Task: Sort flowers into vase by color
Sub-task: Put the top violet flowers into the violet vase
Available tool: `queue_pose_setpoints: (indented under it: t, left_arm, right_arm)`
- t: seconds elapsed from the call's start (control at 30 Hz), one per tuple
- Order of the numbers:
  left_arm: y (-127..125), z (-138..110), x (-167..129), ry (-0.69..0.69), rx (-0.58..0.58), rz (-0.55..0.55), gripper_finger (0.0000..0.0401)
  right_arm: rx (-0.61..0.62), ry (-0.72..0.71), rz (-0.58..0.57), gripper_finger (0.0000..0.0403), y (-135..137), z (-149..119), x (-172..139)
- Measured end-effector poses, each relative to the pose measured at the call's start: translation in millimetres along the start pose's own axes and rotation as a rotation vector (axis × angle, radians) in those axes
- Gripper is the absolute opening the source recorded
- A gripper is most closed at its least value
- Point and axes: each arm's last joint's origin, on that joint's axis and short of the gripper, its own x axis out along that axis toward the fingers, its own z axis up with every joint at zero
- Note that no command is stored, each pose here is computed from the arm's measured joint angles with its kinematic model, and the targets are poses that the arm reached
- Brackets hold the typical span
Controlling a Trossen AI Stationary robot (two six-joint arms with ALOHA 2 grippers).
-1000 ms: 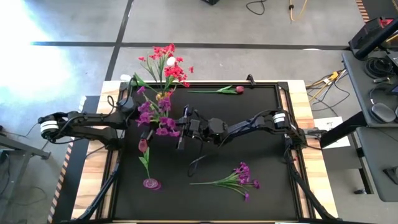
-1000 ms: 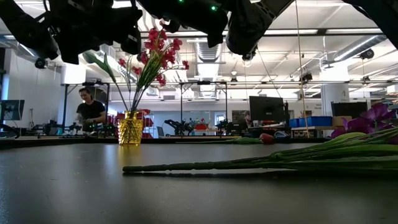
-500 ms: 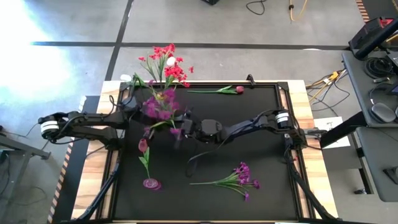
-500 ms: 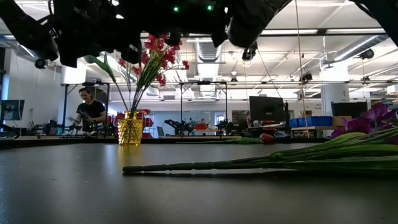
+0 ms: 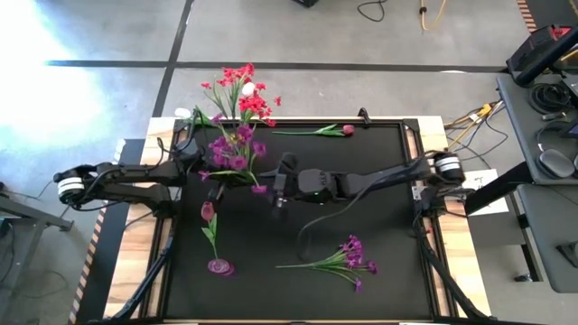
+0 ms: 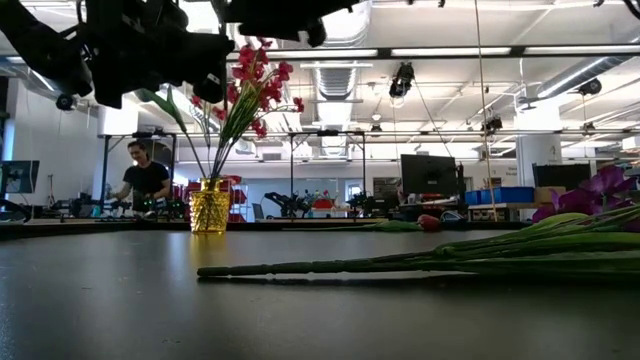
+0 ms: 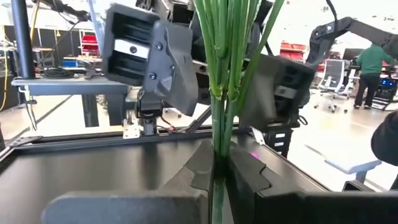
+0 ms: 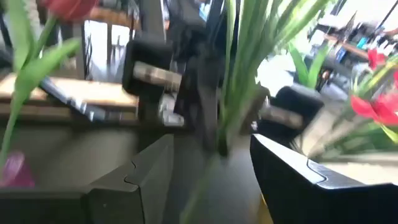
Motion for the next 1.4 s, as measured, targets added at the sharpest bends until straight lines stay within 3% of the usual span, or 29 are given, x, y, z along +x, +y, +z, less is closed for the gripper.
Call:
queue_pose_setpoints:
  t: [0.17, 0.33, 0.6, 0.77, 1.1, 1.4]
  left_arm:
    - [-1.5, 2.1, -2.8, 0.013, -0.022, 0.003, 0.0005]
    - [-8.5, 14.3, -9.6, 0.027, -0.042, 0.004, 0.0005]
    - [-31.4, 73.8, -20.8, 0.201, -0.029, 0.128, 0.0005]
    - [-63.0, 104.8, -33.4, 0.167, 0.022, 0.163, 0.0005]
    - [-102.0, 121.4, -68.1, 0.13, 0.038, 0.269, 0.0005]
    - [-116.9, 152.1, -103.3, 0.141, -0.026, 0.241, 0.0005]
  right_arm:
    - [-0.003, 0.081, -0.007, 0.0188, -8.5, -10.0, -31.1]
    - [0.002, 0.194, -0.108, 0.0155, -16.2, -45.0, -60.6]
    - [0.096, 0.163, -0.167, 0.0062, -21.8, -92.7, -96.6]
    - [0.094, 0.17, -0.168, 0.0015, -22.3, -106.0, -104.0]
    - [0.083, 0.15, -0.167, 0.0013, -23.2, -102.5, -105.6]
    - [0.094, 0.15, -0.166, 0.0013, -23.2, -102.7, -105.6]
